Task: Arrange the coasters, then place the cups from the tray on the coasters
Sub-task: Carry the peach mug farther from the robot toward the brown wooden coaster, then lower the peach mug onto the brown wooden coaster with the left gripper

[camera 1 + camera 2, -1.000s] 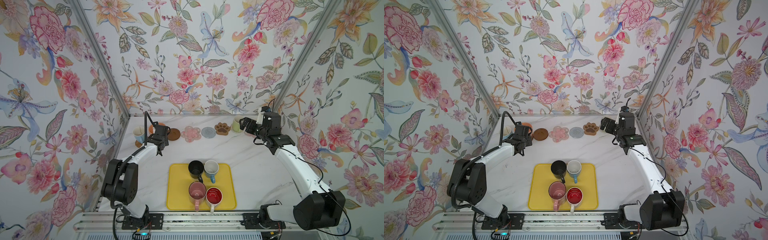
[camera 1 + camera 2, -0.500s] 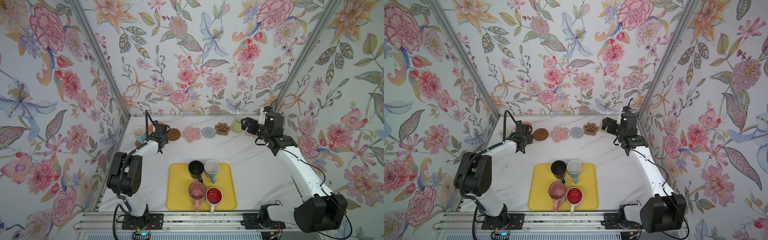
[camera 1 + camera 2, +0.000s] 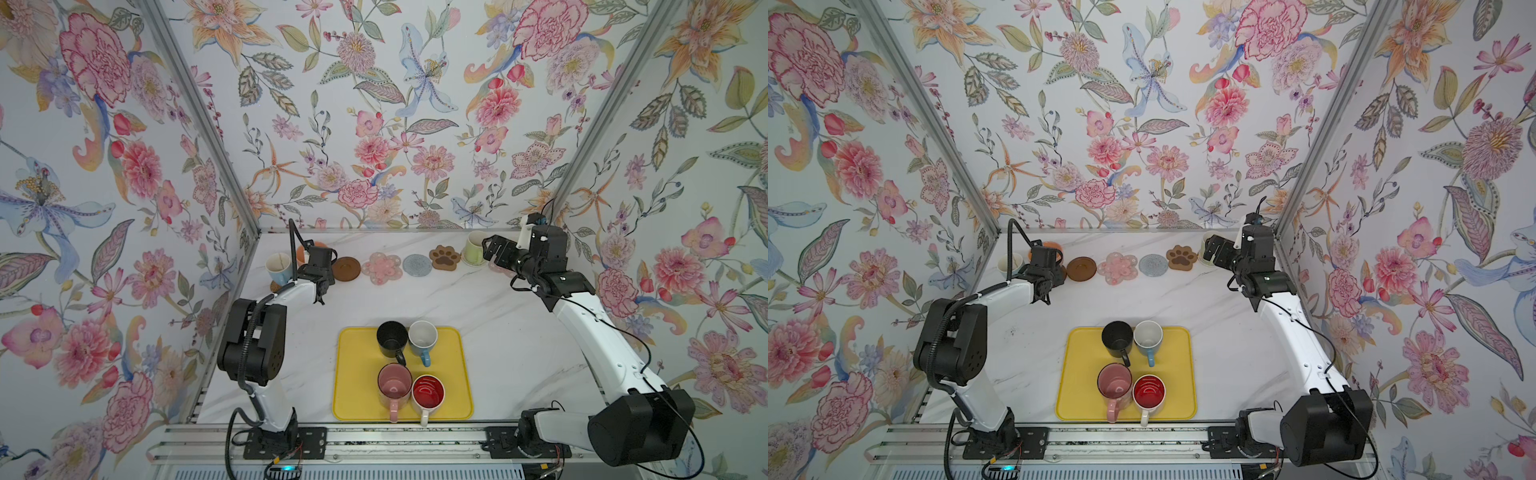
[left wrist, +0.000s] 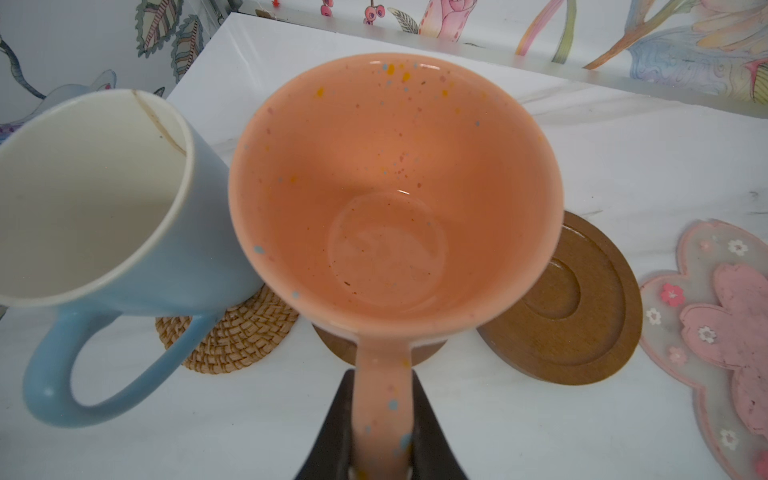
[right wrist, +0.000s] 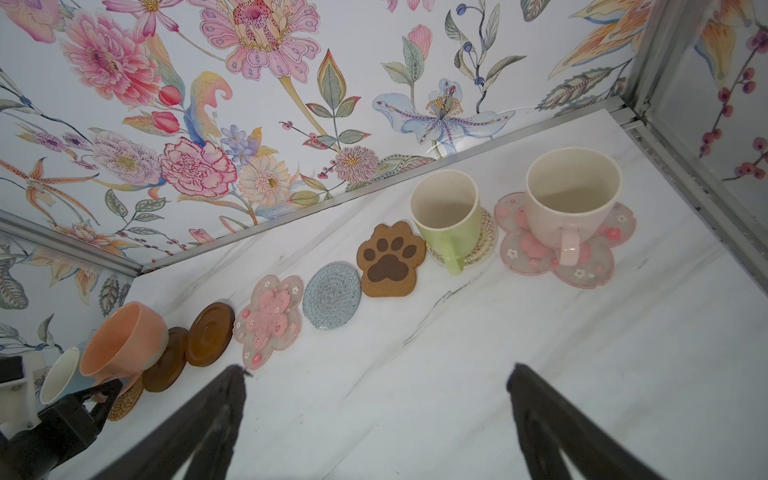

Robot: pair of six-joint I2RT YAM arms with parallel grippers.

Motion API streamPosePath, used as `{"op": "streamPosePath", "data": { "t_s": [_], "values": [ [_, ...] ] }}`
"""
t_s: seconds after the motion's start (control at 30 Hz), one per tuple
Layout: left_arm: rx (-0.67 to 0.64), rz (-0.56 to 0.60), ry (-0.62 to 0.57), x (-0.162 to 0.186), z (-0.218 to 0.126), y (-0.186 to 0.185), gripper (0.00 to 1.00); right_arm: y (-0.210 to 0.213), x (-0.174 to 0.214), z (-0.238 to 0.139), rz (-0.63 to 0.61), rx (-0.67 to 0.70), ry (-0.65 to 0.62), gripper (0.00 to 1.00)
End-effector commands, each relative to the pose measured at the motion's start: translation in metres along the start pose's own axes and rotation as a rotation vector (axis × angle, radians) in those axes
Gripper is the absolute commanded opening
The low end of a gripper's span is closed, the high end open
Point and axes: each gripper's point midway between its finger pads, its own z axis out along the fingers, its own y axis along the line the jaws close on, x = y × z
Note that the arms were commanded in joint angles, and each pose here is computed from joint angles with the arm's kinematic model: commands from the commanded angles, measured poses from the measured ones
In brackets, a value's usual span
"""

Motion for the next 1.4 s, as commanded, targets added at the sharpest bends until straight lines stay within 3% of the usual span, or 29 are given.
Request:
{"op": "streamPosePath", "data": {
  "t_s": [0.0, 1.37],
  "values": [
    [0.009, -0.060, -0.162, -0.055, -0.008, -0.002, 0.00, -0.004, 0.000, -0.004, -0.011, 0.009, 0.003, 0.99],
    [0.016, -0.075, -0.117, -0.036, 0.018, -0.001, 0.00, -0.001, -0.006, -0.001, -0.005, 0.003, 0.004, 0.99]
  ]
}}
